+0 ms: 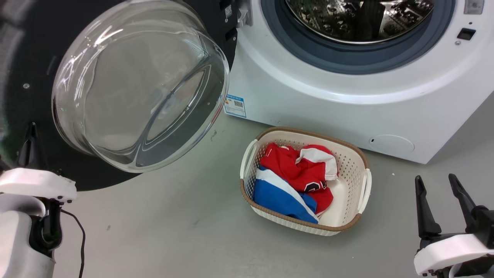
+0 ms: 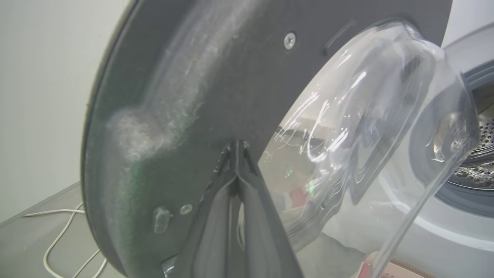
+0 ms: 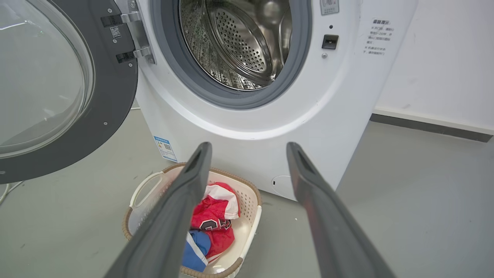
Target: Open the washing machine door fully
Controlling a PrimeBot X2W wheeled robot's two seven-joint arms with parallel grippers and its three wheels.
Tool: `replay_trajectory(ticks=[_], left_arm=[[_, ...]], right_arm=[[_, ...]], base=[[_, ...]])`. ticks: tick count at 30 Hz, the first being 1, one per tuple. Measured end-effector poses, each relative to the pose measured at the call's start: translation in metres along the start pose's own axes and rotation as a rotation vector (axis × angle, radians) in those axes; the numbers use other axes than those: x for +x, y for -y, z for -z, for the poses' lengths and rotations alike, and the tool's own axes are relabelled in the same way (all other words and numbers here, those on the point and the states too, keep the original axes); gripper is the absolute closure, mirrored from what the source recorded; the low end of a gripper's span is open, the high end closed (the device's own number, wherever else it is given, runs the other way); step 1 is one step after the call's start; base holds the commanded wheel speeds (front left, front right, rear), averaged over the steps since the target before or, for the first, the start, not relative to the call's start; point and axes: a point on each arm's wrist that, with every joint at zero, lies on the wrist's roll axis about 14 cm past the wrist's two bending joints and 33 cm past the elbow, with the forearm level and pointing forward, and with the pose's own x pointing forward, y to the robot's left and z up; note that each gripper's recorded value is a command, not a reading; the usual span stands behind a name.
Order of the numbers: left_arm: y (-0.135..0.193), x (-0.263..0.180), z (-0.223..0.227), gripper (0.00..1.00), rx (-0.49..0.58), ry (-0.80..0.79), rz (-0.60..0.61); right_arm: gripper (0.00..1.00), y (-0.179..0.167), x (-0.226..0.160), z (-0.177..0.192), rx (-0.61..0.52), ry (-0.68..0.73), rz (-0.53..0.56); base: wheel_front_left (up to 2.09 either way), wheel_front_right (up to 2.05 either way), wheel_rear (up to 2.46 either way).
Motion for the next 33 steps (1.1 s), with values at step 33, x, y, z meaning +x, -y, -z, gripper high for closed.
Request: replay_trajectory(ticks=[33], left_arm=[[0.117, -0.125, 0.018, 0.89, -0.044, -0.021, 0.345]], right_arm=[[0.0, -0.002, -0.069, -0.036, 0.002, 0.107, 0.062]], base=[[0.0, 0.0, 0.0]])
